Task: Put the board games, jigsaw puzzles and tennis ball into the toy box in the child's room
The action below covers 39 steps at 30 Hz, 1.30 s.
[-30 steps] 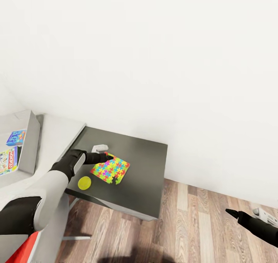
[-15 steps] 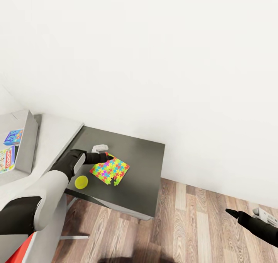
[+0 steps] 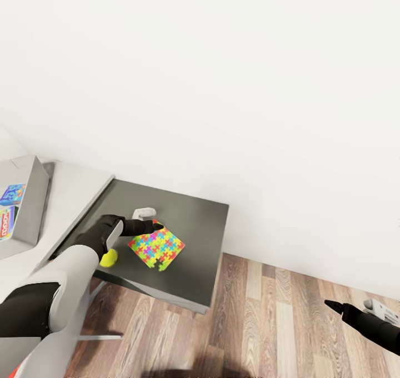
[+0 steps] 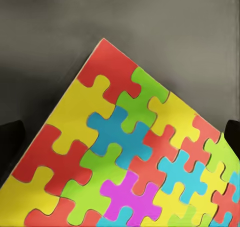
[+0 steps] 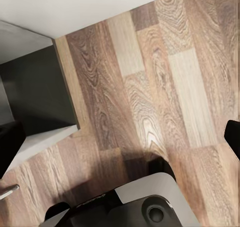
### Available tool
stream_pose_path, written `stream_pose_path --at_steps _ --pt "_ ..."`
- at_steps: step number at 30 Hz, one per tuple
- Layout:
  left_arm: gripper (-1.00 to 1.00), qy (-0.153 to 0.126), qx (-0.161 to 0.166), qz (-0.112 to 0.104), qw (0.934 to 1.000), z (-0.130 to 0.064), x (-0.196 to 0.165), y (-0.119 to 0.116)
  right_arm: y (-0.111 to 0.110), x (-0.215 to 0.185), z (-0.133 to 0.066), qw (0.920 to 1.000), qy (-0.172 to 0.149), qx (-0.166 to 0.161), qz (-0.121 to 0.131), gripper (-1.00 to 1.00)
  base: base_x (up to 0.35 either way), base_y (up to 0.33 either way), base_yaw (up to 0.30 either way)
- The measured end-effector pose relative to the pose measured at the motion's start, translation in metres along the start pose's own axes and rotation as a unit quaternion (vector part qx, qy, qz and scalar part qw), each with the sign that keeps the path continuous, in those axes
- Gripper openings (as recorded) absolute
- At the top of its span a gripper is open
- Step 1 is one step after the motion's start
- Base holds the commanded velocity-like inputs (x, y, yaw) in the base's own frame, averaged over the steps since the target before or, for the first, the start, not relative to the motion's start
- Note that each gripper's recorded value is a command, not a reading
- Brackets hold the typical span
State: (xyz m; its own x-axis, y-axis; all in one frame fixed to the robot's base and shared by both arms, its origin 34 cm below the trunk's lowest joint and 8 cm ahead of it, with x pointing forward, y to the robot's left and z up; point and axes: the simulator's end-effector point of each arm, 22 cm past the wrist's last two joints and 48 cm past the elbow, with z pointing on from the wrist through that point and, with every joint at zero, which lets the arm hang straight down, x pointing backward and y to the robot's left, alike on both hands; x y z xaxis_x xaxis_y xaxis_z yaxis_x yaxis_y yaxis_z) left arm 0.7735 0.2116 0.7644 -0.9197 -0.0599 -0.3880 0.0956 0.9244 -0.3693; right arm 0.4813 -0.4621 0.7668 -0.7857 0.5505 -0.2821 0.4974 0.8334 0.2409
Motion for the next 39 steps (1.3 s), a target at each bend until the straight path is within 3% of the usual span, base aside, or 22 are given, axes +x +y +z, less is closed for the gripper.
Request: stream_pose_path --at_steps 39 --pt "1.0 0.0 -0.001 0.0 1.0 -0.0007 0.0 0.0013 -0.0006 0.0001 0.0001 1.0 0.0 0.001 0.0 1.0 -0.029 -0.065 0.0"
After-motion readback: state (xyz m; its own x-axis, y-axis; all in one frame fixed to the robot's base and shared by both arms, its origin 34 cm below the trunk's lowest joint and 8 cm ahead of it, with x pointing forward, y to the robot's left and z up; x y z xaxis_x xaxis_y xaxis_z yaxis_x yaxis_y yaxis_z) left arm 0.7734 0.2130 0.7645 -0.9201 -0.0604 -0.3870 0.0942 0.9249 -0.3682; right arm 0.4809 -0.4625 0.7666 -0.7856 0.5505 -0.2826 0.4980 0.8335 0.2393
